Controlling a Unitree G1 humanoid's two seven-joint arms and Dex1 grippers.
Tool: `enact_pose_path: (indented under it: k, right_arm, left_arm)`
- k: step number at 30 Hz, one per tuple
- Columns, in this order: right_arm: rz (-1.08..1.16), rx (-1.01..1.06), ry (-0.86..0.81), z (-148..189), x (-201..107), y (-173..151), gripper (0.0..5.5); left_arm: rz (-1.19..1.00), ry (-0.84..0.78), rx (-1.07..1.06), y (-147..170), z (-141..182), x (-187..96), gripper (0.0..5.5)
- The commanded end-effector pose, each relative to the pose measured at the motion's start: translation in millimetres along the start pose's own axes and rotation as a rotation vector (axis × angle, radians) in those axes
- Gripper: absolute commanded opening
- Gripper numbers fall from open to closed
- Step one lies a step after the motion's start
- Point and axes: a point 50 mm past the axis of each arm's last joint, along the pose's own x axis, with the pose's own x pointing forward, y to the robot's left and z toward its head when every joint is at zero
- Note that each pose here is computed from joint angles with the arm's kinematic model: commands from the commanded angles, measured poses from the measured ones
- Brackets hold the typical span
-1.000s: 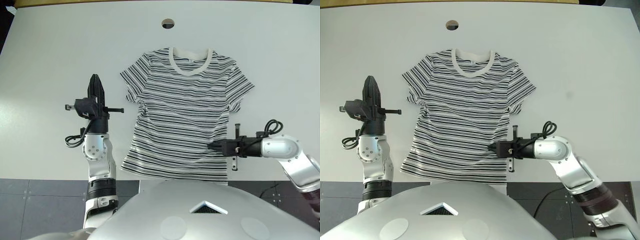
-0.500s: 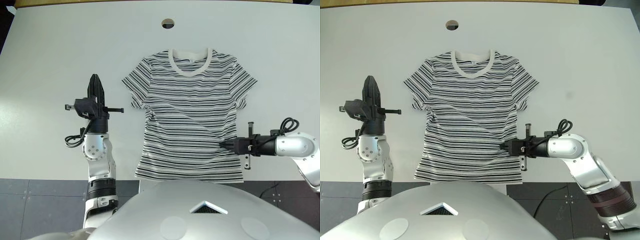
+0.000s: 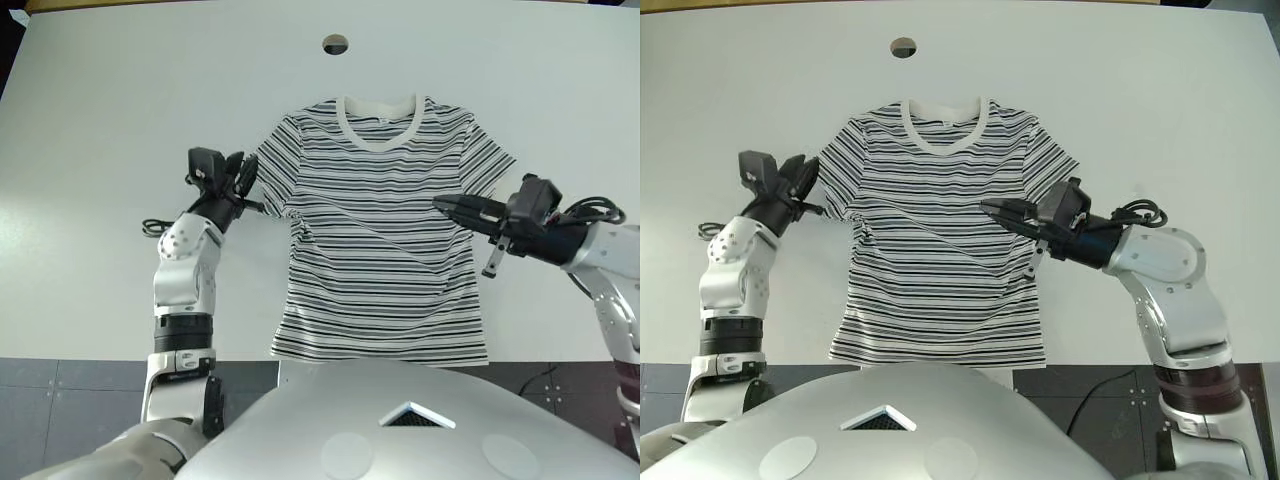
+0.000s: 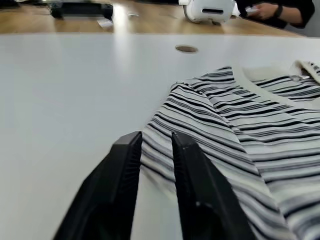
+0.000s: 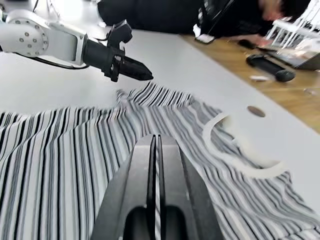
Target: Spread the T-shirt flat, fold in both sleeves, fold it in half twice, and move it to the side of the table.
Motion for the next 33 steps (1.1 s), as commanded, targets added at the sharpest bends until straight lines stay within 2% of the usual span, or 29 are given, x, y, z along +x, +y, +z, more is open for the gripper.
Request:
enact_pose_path:
  k: [1, 5, 11, 20, 24, 28, 33]
  right_arm:
    - [-0.018, 0.006, -0.006, -1.3, 4.4, -0.4, 0.1]
    - [-0.024, 0.007, -0.011, -3.7, 8.7, 1.1, 0.1]
    - [-0.075, 0.01, -0.02, -6.9, 9.7, -2.7, 0.1]
    - [-0.135, 0.013, -0.015, -11.1, 6.6, -8.5, 0.1]
    - [-0.35, 0.046, -0.029, -13.4, 2.9, -37.4, 0.1]
    - [-0.592, 0.102, 0.004, -23.0, -8.9, -71.0, 0.1]
    - [-0.692, 0.128, 0.068, -35.0, -13.9, -81.1, 0.1]
  left_arm:
    - [0.045, 0.13, 0.013, 18.3, -1.3, 8.3, 1.98]
    - [0.024, 0.246, -0.004, 26.7, -11.4, 13.3, 2.02]
    - [-0.065, 0.329, -0.062, 19.2, -28.2, 14.7, 2.02]
    - [-0.129, 0.357, -0.049, 6.7, -37.7, 12.4, 0.61]
    - [-0.128, 0.316, -0.066, 5.8, -34.6, 13.4, 0.12]
    - [-0.053, 0.245, -0.095, 20.3, -21.8, 14.4, 0.12]
    - [0.041, 0.198, -0.111, 43.5, -7.1, 12.8, 0.12]
